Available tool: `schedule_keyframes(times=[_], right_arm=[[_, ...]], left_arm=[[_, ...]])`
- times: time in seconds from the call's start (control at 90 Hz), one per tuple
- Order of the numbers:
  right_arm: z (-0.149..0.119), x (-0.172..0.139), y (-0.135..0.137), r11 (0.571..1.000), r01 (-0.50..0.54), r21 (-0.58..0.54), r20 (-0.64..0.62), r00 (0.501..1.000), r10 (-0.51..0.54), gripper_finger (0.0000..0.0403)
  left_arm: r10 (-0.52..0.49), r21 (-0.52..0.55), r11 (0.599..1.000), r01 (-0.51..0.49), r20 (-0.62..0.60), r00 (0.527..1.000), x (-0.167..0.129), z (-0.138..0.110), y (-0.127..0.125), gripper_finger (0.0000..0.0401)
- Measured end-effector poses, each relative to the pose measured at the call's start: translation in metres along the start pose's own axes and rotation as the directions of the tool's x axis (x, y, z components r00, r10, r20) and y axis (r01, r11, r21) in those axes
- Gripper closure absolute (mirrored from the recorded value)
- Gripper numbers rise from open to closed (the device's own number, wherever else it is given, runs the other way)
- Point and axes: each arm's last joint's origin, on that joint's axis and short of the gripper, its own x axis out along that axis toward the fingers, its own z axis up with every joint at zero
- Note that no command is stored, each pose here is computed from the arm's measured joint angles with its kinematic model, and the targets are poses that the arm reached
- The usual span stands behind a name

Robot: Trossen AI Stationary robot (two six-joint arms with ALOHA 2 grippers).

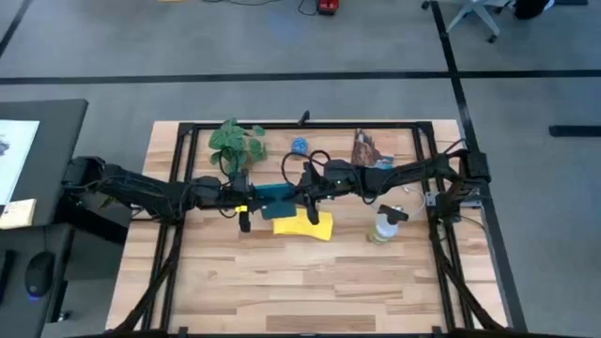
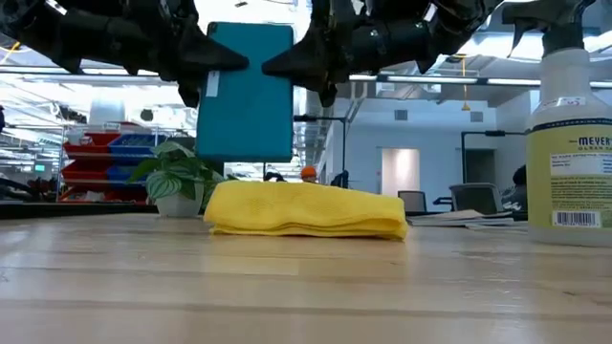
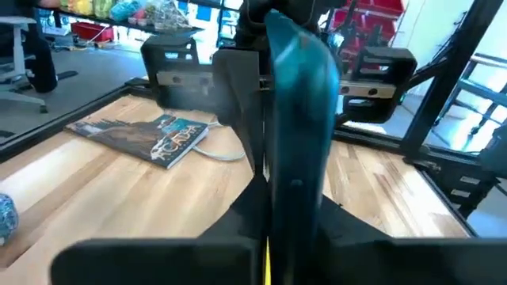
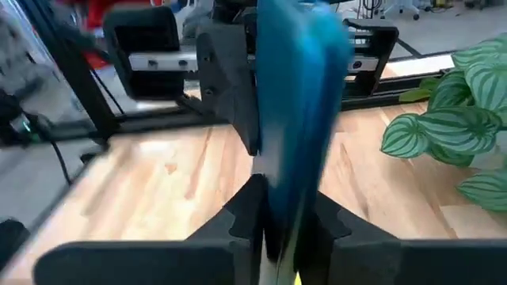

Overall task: Apply microfiber cloth
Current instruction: Wipe the back of the blue tablet using the yellow microfiber cloth

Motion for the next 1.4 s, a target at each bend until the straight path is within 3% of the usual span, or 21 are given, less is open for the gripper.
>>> schedule_keyframes(times=[0.111,0.233,0.467,0.644,0.833,0.9,1.033,1.233,1.311,1.4], right_arm=[[-0.001,-0.009,-0.003,0.993,0.046,-0.11,-0.155,0.986,-0.063,0.03],[-0.001,-0.014,-0.004,0.991,0.047,-0.124,-0.26,0.962,-0.078,0.0249],[-0.024,0.008,0.026,0.987,-0.092,-0.135,-0.337,0.941,0.041,0.0157],[-0.055,0.044,0.035,0.983,-0.06,-0.173,-0.304,0.953,0.005,0.0144],[-0.087,0.067,0.031,0.97,-0.007,-0.243,-0.387,0.918,-0.09,0.0186],[-0.09,0.069,0.031,0.975,0.002,-0.22,-0.401,0.911,-0.092,0.0233],[-0.086,0.068,0.034,0.983,0.012,-0.186,-0.405,0.91,-0.088,0.037],[-0.038,0.043,0.059,0.957,0.046,-0.286,-0.284,0.95,-0.131,0.0396],[-0.013,0.027,0.069,0.919,0.159,-0.36,-0.187,0.953,-0.238,0.0398],[0.012,0.011,0.074,0.835,0.337,-0.435,-0.052,0.916,-0.397,0.0399]], left_arm=[[0.048,0.01,0.999,-0.048,-0.024,0.999,-0.001,-0.002,0.002,0.0394],[0.123,0.005,0.992,-0.123,-0.023,0.992,-0.002,-0.002,0.006,0.0394],[0.211,-0.013,0.977,-0.211,0.004,0.977,-0.008,0.003,0.012,0.0394],[0.25,-0.034,0.968,-0.249,0.018,0.968,-0.014,0.008,0.015,0.0394],[0.253,-0.074,0.965,-0.25,0.028,0.967,-0.016,0.01,0.016,0.0394],[0.255,-0.108,0.962,-0.252,0.015,0.967,-0.015,0.009,0.016,0.0394],[0.272,-0.165,0.947,-0.274,-0.037,0.962,-0.015,0.003,0.019,0.0395],[0.327,-0.254,0.906,-0.337,-0.081,0.941,-0.017,-0.006,0.032,0.0395],[0.318,-0.312,0.893,-0.325,-0.072,0.945,-0.018,-0.011,0.037,0.0395],[0.302,-0.378,0.876,-0.298,-0.05,0.952,-0.021,-0.018,0.042,0.0395]])
